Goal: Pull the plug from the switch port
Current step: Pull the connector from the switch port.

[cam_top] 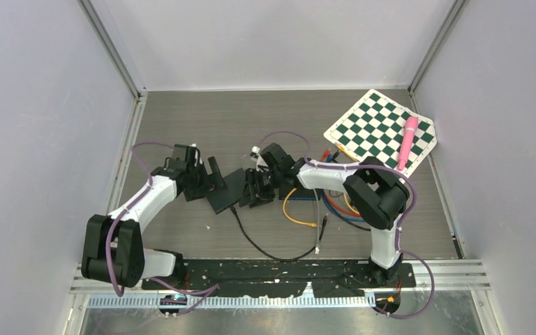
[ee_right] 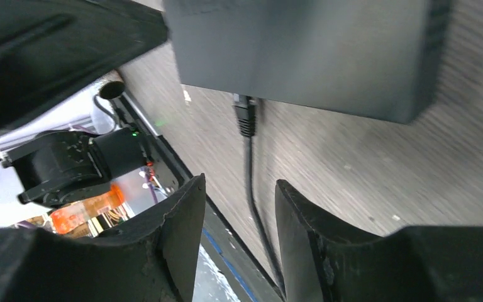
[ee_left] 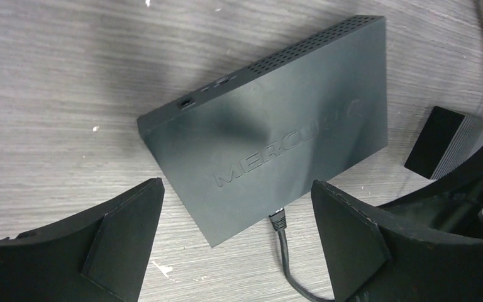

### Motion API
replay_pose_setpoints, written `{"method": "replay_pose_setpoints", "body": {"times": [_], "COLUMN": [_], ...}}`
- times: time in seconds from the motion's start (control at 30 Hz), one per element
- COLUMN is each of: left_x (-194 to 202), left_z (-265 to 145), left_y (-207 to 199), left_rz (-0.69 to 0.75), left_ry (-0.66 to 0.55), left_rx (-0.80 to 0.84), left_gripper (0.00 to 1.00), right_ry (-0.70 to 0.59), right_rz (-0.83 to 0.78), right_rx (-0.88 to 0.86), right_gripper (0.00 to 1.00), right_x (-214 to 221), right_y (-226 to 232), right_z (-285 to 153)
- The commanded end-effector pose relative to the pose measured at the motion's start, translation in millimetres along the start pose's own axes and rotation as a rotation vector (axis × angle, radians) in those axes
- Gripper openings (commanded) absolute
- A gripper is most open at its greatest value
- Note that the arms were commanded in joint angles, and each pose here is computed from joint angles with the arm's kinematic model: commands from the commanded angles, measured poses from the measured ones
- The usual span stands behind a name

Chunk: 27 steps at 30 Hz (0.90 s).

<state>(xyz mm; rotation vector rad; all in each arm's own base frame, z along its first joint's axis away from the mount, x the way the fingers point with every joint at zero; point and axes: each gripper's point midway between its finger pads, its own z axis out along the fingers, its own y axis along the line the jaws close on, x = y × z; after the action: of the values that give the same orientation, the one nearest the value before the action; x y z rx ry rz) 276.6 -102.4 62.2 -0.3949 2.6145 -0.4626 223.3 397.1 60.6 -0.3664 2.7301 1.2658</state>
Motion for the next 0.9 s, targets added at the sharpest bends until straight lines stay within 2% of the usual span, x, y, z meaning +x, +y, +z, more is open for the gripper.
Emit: {"method": "replay_pose_setpoints", "body": {"times": [0.0, 0.13, 0.33, 0.73, 0.83, 0.87], "left_x": [-12.6, -6.5, -0.2, 17.4, 22.1, 23.0], "left_z": [-2.1, 2.6, 5.0, 17.2, 21.4, 22.6], "left_y": [-5.2, 0.3, 4.4, 6.7, 6.7, 6.6], "left_rz": [-0.029, -0.019, -0.037, -0.058, -0.065, -0.063], "left_ry": [-0.082, -0.047, -0.035, 0.022, 0.035, 0.041], "left_rx": [0.029, 0.003, -0.008, -0.005, 0.004, 0.005], "left_gripper": [0.89, 0.78, 0.76, 0.62, 0.61, 0.61], "right_ry": [-0.066, -0.04, -0.005, -0.01, -0.008, -0.007], "right_rz": [0.001, 0.03, 0.074, 0.132, 0.13, 0.127], "right_rx": [-0.122, -0.121, -0.115, -0.086, -0.087, -0.089], "right_gripper": [0.5, 0.43, 0.42, 0.42, 0.38, 0.34], "right_x": [-23.5, -19.8, -14.0, -10.1, -10.1, -9.9], "right_y": [38.5, 34.7, 24.9, 9.3, 8.0, 7.9], "right_z": [7.5, 22.7, 38.7, 59.6, 62.5, 62.7]}}
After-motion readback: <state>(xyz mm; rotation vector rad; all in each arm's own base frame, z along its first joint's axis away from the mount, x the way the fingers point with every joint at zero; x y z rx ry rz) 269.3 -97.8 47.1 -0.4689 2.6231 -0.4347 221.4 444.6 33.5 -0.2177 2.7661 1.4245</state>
